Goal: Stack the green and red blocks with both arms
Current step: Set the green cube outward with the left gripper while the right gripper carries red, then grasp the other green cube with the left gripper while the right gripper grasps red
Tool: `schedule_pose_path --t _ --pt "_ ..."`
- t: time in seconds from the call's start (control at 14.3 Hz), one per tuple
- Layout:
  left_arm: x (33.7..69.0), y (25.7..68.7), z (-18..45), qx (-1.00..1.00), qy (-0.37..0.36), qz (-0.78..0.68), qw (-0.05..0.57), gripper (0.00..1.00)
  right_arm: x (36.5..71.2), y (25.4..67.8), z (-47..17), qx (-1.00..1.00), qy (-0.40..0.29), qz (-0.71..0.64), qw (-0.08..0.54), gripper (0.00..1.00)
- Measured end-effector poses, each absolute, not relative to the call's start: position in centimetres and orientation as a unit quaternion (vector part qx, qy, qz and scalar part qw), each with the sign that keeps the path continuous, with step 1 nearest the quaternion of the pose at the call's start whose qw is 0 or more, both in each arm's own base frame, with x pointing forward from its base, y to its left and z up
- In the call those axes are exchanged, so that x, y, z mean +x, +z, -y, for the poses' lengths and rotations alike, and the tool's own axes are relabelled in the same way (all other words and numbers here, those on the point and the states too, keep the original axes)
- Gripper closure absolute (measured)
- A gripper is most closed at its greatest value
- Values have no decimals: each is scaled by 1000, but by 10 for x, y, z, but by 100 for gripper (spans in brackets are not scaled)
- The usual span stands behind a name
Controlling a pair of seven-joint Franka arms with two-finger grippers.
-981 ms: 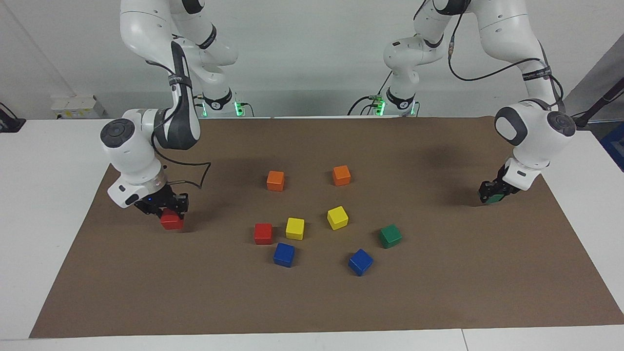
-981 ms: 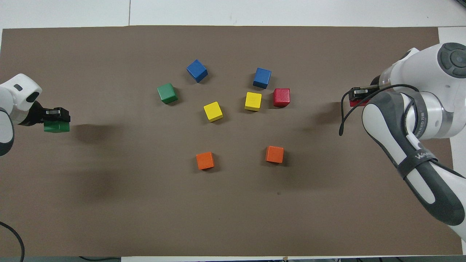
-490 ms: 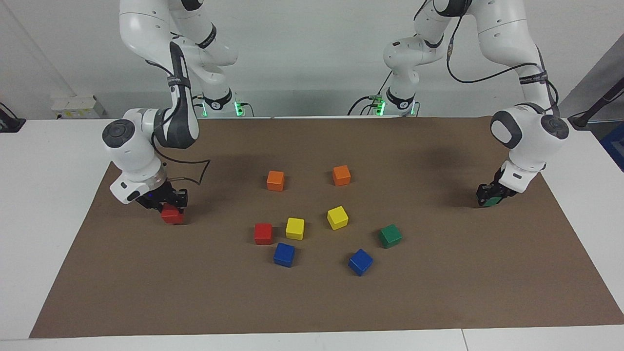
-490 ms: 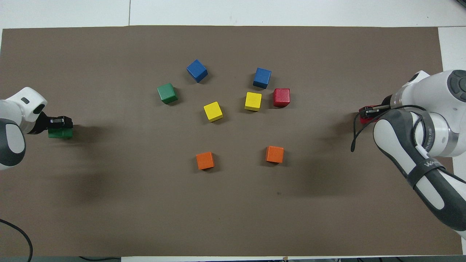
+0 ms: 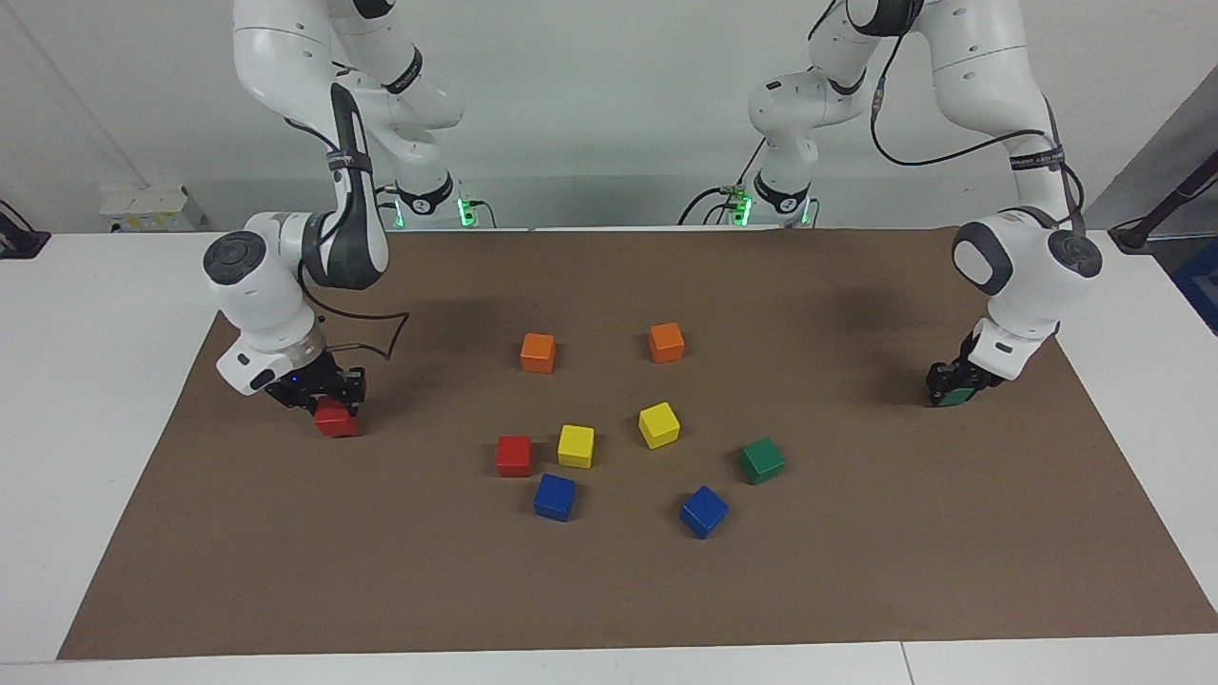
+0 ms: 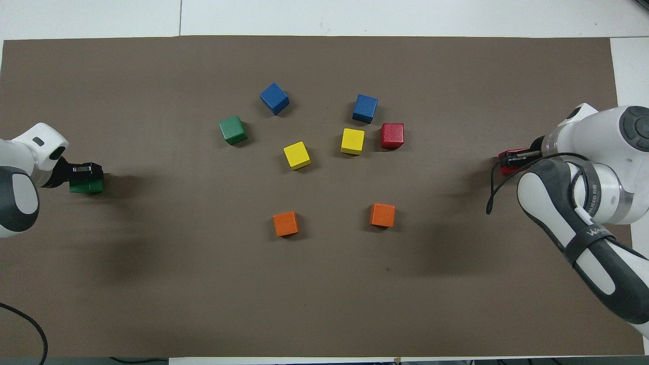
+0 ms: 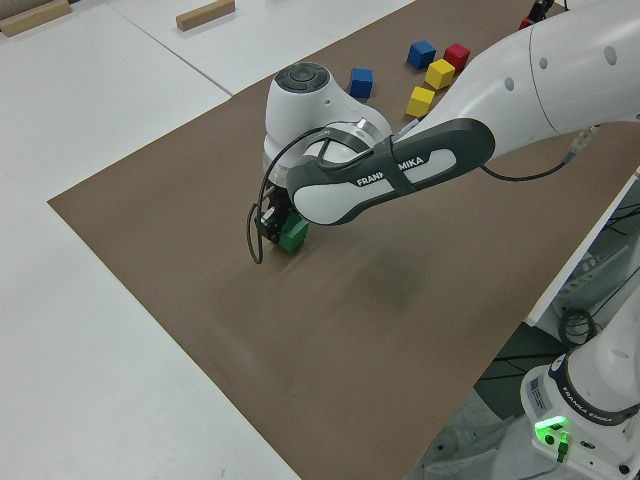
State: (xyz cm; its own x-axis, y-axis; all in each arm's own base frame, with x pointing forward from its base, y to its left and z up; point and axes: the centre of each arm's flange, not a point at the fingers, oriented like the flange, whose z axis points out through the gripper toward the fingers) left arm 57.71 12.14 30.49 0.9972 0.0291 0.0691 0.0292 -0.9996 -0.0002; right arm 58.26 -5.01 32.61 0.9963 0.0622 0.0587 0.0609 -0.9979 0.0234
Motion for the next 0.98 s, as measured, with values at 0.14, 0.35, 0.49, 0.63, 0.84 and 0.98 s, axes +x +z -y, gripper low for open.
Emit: schedule_pose_path --t 0.14,0.35,0.49,0.63,0.84,0.98 --pt "575 302 -121 -999 -39 15 2 45 581 322 50 999 35 -31 11 45" --pt "575 302 -121 -999 -40 15 2 45 578 315 49 999 34 -31 11 45" --pt "575 301 -121 -999 -40 12 2 40 578 312 49 999 34 -31 11 45" --pt "575 302 -121 -999 -40 7 2 22 578 312 49 999 34 -31 11 45" --pt "588 324 -120 -1000 -31 0 -1 0 578 312 49 999 35 -31 11 44" --pt "605 356 -111 -1000 -28 -11 -3 0 578 312 50 999 35 -31 11 43"
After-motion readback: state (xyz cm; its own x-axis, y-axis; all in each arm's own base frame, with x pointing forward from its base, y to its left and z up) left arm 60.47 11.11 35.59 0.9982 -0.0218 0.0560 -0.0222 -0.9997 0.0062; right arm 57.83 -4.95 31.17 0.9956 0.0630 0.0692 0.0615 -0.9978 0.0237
